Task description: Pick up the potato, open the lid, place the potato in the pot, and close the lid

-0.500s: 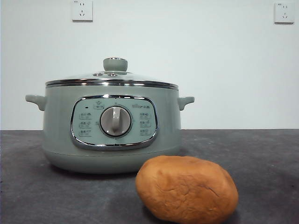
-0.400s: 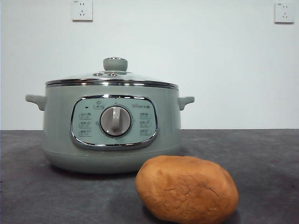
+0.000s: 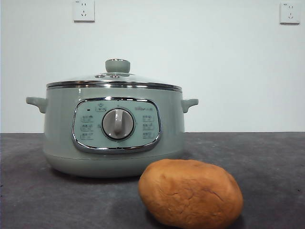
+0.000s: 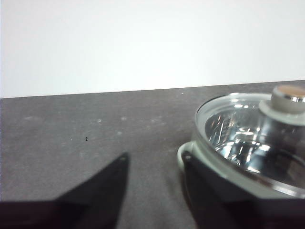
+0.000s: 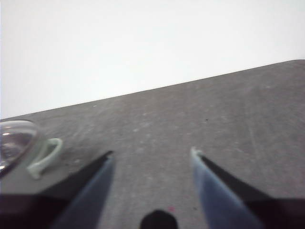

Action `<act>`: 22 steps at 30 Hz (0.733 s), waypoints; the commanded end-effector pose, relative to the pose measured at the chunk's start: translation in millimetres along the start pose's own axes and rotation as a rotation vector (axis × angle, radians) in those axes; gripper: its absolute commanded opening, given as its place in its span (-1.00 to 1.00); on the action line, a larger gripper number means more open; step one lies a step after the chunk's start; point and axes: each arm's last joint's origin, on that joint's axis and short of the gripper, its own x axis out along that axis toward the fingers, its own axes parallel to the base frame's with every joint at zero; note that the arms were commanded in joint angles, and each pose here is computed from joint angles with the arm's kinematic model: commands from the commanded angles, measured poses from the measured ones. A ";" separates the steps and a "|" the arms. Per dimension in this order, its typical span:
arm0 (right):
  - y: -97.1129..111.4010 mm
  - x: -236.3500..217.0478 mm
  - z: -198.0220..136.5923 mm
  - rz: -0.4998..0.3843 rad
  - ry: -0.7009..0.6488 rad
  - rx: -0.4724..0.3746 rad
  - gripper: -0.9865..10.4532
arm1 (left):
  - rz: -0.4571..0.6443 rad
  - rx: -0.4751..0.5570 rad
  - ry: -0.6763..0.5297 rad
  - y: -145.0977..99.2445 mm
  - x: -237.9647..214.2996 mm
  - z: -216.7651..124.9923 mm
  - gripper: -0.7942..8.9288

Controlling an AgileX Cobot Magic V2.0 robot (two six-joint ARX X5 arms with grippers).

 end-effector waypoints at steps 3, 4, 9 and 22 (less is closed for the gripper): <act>6.4 4.1 24.6 0.056 0.061 0.018 0.15 | -0.006 -0.029 0.052 -0.7 3.7 28.0 0.08; 7.5 5.8 29.6 0.060 0.084 0.022 0.19 | -0.005 -0.031 0.064 -0.9 4.3 34.1 0.08; 13.7 12.0 53.4 0.115 0.196 0.058 0.22 | -0.001 -0.041 0.139 -1.4 7.0 57.7 0.08; 23.6 43.8 79.3 0.370 0.545 0.173 0.24 | -0.218 -0.136 0.462 -6.5 25.4 79.3 0.07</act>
